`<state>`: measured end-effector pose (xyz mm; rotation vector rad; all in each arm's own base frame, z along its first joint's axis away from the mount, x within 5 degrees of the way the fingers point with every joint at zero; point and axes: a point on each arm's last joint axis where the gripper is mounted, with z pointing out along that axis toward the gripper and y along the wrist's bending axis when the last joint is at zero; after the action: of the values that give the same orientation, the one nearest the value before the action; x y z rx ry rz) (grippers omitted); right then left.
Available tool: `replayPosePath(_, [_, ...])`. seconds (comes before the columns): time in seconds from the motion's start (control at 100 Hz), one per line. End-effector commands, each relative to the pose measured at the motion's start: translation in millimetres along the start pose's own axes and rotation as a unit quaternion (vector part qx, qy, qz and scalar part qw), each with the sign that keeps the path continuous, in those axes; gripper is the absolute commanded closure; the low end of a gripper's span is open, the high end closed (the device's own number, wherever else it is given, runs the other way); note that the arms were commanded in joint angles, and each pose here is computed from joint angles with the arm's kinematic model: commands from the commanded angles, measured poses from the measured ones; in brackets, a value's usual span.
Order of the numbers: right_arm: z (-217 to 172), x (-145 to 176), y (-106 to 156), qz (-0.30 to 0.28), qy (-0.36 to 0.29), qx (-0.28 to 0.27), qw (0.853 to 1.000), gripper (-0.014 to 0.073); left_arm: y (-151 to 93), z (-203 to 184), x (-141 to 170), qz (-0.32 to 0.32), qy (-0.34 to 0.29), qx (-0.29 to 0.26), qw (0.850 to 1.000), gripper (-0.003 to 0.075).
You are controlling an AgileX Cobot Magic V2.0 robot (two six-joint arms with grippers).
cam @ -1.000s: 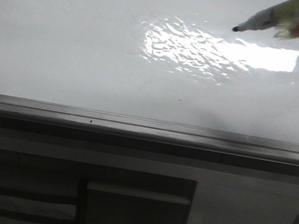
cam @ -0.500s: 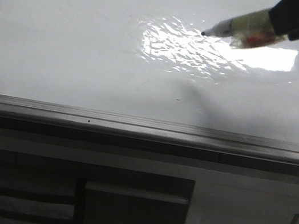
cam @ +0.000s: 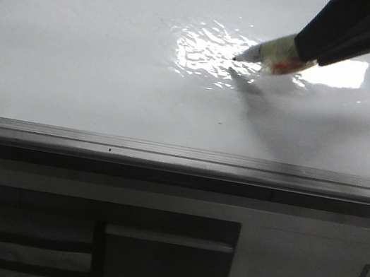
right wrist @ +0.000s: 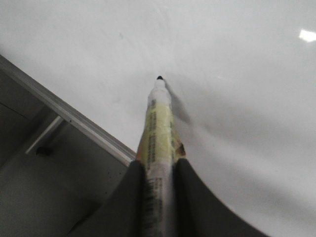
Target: Write number 4 on whiteboard
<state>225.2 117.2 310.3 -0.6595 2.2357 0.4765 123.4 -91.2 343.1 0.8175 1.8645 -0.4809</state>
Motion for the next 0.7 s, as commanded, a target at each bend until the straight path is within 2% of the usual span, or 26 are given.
replayPosePath(0.0, [5, -9, 1, -0.005, -0.002, -0.006, 1.000, 0.0641, 3, -6, -14, -0.017, -0.049, -0.016, 0.999, 0.0314])
replayPosePath(0.13, [12, -4, -3, 0.001, 0.023, -0.008, 1.000, 0.0641, 3, -6, -14, -0.017, -0.049, -0.016, 0.999, 0.0314])
replayPosePath(0.42, [-53, 1, -17, 0.023, -0.006, 0.032, 0.999, 0.0641, 3, -6, -14, -0.017, -0.049, -0.016, 0.999, 0.0314])
replayPosePath(0.52, [-55, -3, -12, 0.029, -0.019, 0.018, 0.999, 0.0641, 3, -6, -14, -0.017, -0.049, -0.016, 0.999, 0.0314])
replayPosePath(0.69, [-47, -17, -4, 0.008, -0.047, 0.009, 0.999, 0.0641, 3, -6, -14, -0.017, -0.049, -0.016, 0.999, 0.0314])
